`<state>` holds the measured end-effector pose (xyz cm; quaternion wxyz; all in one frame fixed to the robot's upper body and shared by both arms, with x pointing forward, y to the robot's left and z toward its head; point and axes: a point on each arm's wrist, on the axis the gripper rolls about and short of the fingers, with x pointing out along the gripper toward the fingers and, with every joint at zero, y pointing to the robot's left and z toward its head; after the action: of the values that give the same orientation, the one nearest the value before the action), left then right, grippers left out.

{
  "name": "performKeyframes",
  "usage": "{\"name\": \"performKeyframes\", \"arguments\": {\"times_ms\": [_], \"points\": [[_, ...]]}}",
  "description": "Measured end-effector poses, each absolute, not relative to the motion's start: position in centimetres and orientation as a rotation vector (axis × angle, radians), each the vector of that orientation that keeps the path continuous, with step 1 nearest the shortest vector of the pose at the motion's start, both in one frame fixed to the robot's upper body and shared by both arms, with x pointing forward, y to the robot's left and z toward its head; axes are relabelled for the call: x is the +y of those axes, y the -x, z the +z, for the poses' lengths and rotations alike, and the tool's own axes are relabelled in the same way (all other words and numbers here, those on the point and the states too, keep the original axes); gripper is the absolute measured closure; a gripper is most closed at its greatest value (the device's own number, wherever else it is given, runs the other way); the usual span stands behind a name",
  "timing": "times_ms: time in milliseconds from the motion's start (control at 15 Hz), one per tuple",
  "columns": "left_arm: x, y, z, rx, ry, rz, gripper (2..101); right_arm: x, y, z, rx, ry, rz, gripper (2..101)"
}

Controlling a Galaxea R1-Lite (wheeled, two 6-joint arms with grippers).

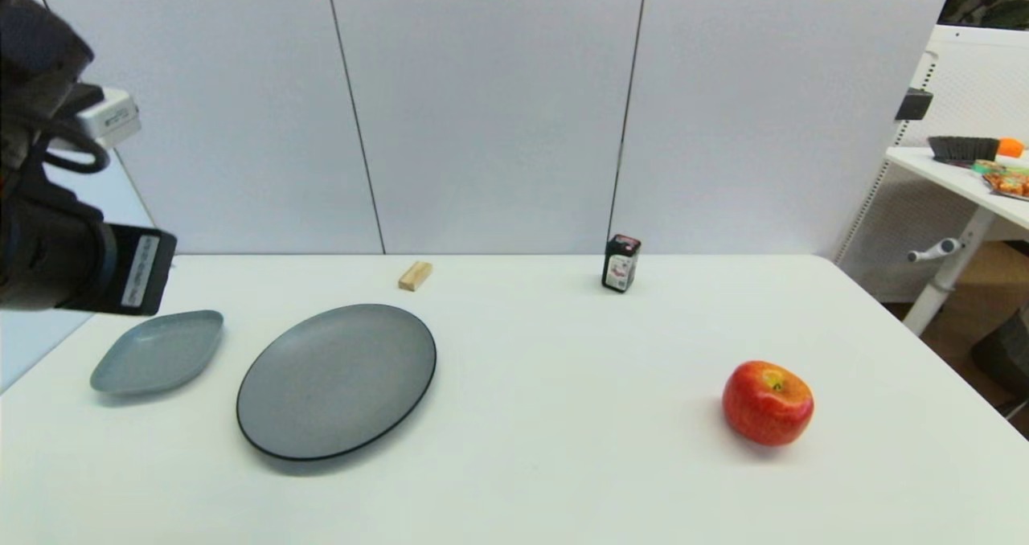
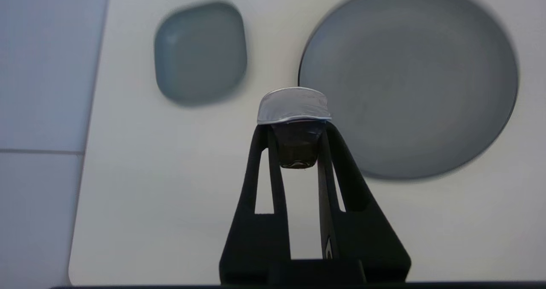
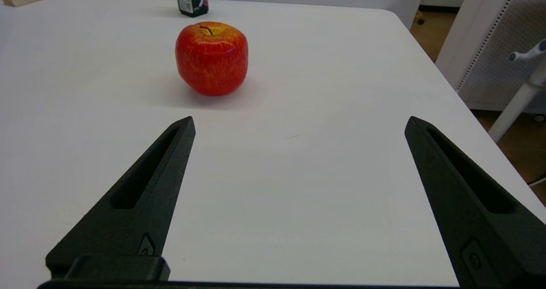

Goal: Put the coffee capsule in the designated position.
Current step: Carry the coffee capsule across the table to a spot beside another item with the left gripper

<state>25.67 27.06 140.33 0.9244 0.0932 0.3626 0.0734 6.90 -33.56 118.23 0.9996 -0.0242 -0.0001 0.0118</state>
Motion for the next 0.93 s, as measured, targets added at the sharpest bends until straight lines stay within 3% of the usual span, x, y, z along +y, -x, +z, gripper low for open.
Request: {"name": "performKeyframes", "arguments": {"times_ms": [600,933], "points": [[28.9,-20.8,130.4,0.959,-0.161,-0.044,89.1,-33.6,-6.9,118.2,0.0,0.048,0.024,5.0],[29.0,-20.0,127.7,1.034,-0.158,-0.093,89.1,-33.6,-6.9,118.2,0.0,0.048,0.024,5.0]]}}
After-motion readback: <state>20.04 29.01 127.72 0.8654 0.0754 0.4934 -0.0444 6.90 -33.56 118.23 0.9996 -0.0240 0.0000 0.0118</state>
